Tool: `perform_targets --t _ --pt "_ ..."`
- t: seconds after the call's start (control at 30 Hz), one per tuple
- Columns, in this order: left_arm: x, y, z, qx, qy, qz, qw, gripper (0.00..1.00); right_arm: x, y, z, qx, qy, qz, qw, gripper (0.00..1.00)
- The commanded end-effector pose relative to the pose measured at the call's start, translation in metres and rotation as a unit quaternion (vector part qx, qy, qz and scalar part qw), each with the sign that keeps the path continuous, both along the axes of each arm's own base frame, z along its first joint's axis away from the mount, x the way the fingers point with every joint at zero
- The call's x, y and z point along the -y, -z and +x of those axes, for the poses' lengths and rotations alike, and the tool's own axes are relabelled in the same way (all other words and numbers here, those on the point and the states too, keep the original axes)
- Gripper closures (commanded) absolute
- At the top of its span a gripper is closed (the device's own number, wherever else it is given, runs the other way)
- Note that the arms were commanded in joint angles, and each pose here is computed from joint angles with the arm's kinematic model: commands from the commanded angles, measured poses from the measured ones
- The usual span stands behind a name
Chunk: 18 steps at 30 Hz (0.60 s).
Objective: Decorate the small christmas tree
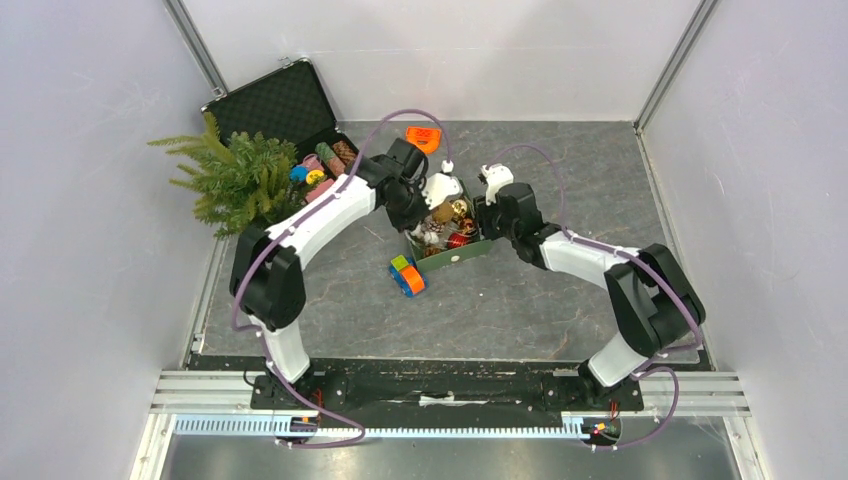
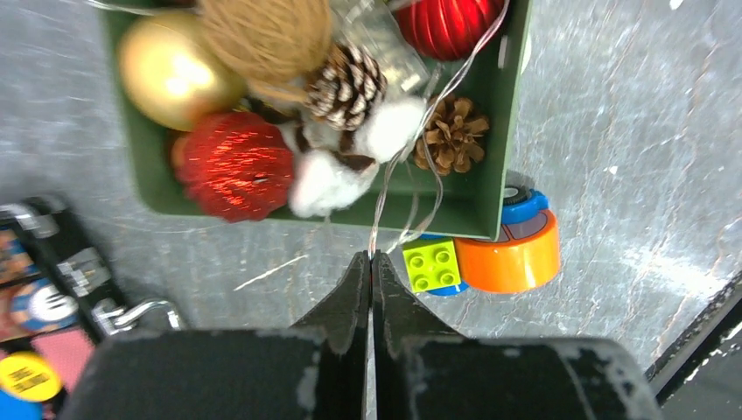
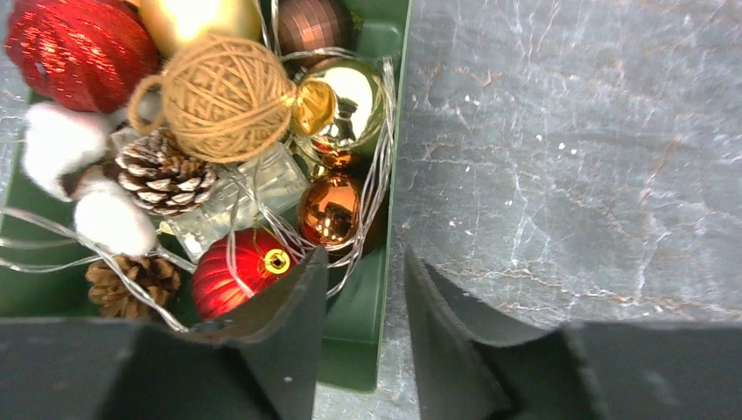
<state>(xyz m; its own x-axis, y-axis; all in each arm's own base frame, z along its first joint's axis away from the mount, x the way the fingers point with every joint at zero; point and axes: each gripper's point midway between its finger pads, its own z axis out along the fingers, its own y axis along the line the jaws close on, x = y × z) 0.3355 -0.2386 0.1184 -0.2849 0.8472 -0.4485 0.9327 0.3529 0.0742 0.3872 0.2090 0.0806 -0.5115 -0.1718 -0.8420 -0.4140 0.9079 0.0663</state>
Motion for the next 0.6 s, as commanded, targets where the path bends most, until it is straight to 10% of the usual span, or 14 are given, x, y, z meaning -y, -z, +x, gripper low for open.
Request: perform_targets --t 0.0,0.27,0.57 --pt "0.016 -0.113 0.011 0.104 -0.033 -0.107 0.988 0.98 -0.004 -0.054 0.003 0.066 -0.023 0.013 0.997 0.54" --pt "0.033 -0.234 -0.004 0.166 -0.036 -0.247 0.954 0.98 -0.017 -0.157 -0.013 0.208 -0.123 0.019 0.970 0.29" --pt "0.033 -0.324 -0.018 0.224 -0.029 -0.326 0.918 0.98 -0.063 -0.256 -0.070 0.373 -0.277 0.104 0.880 0.06"
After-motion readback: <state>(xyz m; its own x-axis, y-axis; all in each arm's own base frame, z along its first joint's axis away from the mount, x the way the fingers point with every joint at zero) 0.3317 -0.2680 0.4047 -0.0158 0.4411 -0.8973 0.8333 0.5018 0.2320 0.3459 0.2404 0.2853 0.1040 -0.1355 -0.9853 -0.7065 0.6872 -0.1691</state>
